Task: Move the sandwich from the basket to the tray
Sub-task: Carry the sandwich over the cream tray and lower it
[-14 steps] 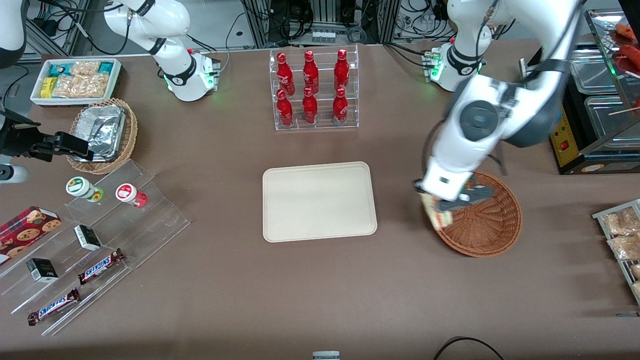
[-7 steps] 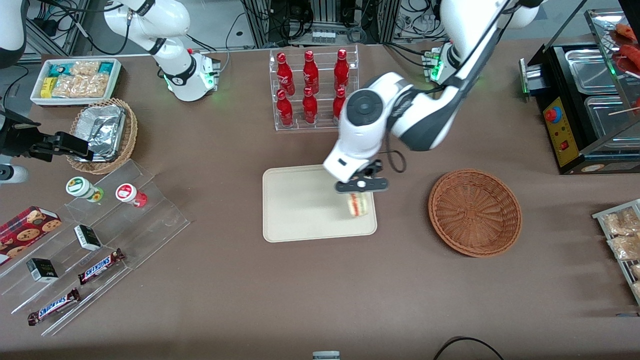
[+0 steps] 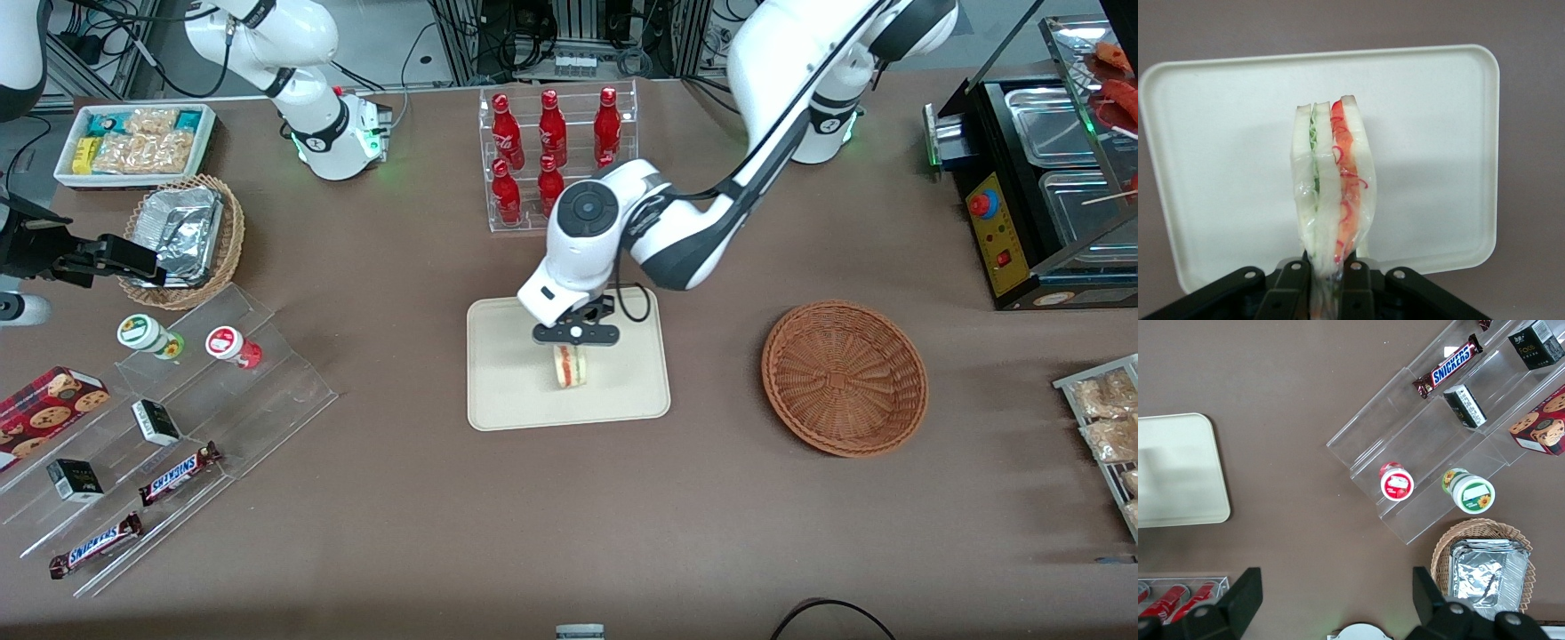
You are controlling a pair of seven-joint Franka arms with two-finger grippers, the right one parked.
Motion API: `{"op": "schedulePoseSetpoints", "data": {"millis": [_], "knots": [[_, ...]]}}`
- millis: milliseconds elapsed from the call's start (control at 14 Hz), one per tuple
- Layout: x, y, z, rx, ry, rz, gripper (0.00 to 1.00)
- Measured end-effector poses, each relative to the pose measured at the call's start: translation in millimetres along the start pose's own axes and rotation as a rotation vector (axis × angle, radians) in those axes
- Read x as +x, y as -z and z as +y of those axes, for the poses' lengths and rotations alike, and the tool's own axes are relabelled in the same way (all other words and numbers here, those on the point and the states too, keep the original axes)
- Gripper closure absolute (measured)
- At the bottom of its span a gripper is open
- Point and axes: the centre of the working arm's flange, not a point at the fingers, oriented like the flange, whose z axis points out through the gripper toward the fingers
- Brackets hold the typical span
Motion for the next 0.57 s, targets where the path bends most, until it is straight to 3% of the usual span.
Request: {"op": "schedulePoseSetpoints", "data": {"millis": [286, 571], "knots": [[-9.1, -45.1, 12.7, 0.01, -0.003, 0.044, 0.85], [-10.6, -73.3, 12.7, 0.013, 0.006, 0.034, 0.85]]}}
